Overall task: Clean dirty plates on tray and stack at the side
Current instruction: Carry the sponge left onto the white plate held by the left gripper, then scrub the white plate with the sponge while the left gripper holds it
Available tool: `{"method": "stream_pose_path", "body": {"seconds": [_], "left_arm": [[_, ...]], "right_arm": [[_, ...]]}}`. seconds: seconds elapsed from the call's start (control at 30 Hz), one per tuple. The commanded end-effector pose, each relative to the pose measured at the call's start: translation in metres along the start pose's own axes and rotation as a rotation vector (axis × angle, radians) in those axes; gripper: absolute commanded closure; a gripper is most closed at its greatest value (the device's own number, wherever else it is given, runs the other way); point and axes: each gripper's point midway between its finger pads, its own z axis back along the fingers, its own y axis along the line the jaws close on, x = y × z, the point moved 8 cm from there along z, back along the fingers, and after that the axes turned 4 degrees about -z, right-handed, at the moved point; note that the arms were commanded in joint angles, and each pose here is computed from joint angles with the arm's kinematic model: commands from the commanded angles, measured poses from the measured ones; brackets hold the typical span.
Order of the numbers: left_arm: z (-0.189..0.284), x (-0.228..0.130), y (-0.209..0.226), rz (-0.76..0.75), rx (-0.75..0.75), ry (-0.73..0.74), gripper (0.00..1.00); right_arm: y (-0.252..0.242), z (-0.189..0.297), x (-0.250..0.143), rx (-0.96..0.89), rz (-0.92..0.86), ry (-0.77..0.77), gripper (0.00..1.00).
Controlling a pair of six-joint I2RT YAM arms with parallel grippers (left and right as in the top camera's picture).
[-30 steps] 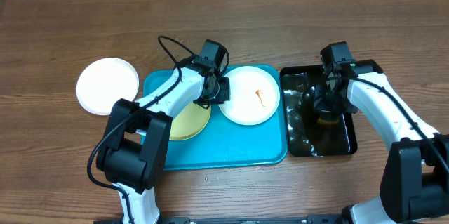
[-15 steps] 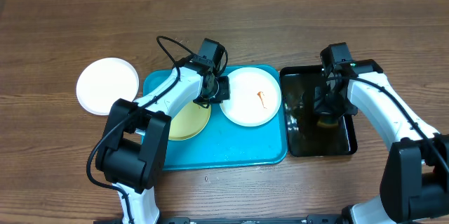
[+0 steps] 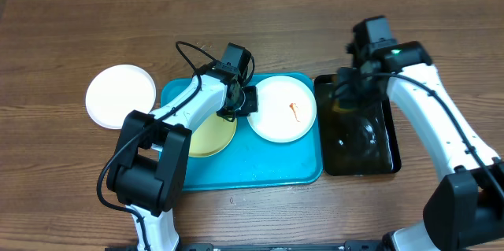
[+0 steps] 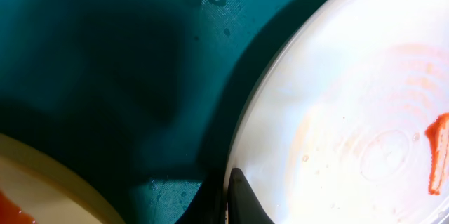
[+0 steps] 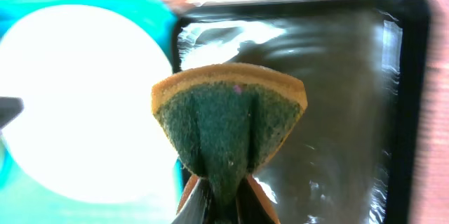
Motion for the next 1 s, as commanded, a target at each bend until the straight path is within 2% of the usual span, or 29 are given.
{"method": "stream_pose_path", "body": {"seconds": [0.0,0.23,0.4,0.5,0.6,0.67,0.97], "left_arm": [[-0.005,-0.004,-0.006,-0.015,-0.038,0.029,0.96],[-0.005,-0.004,-0.006,-0.015,-0.037,0.029,0.95],[-0.005,-0.004,-0.006,-0.015,-0.038,0.029,0.95],[-0.005,-0.004,-0.006,-0.015,-0.038,0.029,0.95],[-0.005,-0.004,-0.006,-0.015,-0.038,0.029,0.95],[-0.005,-0.004,-0.006,-0.015,-0.037,0.028,0.95],[-0.005,-0.004,-0.006,-0.015,-0.037,0.028,0.94]], "right_arm": [[0.034,0.005,0.002,0.097,0.084,-0.045,0.96],[0.068,-0.034,-0.003,-0.033,0.203,-0.062,0.96],[0.074,-0.068,-0.011,-0.195,0.267,-0.040,0.96],[0.077,-0.083,-0.015,-0.210,0.282,-0.017,0.95],[0.076,-0.093,-0.016,-0.218,0.281,0.001,0.78],[0.076,-0.096,-0.016,-0.222,0.282,0.007,0.70],[0.082,-0.098,-0.021,-0.146,0.274,0.049,0.65]]}}
